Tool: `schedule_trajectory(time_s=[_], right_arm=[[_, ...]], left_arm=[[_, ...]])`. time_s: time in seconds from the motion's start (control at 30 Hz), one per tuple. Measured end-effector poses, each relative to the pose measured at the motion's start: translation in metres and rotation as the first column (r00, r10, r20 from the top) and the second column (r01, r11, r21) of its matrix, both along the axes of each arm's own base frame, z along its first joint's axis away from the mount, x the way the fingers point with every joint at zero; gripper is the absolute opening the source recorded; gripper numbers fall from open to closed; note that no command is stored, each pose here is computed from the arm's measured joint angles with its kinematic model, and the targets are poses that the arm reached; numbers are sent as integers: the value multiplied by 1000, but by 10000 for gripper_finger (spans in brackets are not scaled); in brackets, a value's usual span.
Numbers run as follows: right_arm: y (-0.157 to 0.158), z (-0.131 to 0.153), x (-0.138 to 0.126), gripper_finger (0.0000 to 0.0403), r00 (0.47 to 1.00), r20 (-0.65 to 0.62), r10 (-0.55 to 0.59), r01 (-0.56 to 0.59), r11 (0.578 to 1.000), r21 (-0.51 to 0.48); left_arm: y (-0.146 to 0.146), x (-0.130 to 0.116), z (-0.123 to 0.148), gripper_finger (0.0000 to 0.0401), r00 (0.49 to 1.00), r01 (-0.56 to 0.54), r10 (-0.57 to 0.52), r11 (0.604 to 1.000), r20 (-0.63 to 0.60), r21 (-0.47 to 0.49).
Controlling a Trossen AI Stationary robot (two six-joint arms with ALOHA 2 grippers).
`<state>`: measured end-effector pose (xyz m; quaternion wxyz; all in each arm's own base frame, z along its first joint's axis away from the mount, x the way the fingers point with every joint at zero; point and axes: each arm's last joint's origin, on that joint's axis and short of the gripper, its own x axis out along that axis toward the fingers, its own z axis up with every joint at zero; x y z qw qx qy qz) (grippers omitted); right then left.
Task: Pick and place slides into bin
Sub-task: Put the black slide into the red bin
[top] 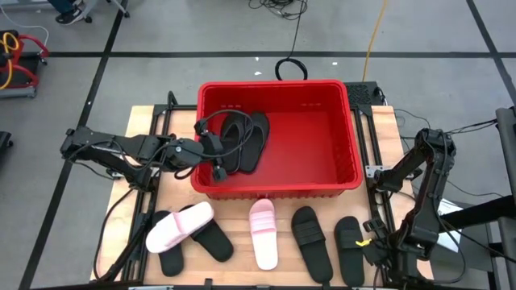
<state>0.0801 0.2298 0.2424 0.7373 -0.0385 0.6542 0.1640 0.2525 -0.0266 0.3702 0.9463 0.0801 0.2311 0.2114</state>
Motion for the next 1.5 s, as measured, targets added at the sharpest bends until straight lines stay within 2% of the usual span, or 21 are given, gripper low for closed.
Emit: schedule_trajectory(time_s=[0.13, 0.3, 0.47, 0.63, 0.8, 0.9, 1.03, 1.3, 1.5], right_arm=[[-6, -1, 2, 79, 1000, 9, -20, 20, 998, -58], [-5, -3, 6, 140, 997, 73, -39, 43, 998, -50], [-9, -20, 5, 169, 997, 64, -37, 41, 997, -61], [-17, -37, 4, 165, 981, 61, -184, 189, 978, -88], [-11, -47, 6, 157, 969, 72, -234, 234, 972, 17], [-11, -50, 7, 156, 962, 77, -261, 259, 965, 41], [-15, -52, 6, 155, 945, 90, -313, 314, 949, 9], [-19, -52, 5, 152, 951, 105, -290, 295, 954, -42], [-27, -53, 2, 118, 952, 101, -290, 302, 944, -132]], left_arm=[[0, 0, 0, 127, 1000, 0, 0, 1000, 2, -5], [0, 0, 0, 127, 1000, -5, 5, 1000, 7, -14], [0, 0, 0, 127, 1000, -5, 5, 1000, 7, -14], [0, 0, 0, 127, 1000, -9, 9, 1000, 11, -22], [0, 0, 0, 127, 1000, -9, 9, 1000, 11, -22], [0, 0, 0, 127, 1000, -9, 9, 1000, 11, -23], [0, 0, 0, 127, 1000, -10, 10, 1000, 13, -25], [0, 0, 0, 127, 1000, -19, 20, 999, 22, -43], [0, 0, 0, 127, 1000, -20, 21, 999, 23, -46]])
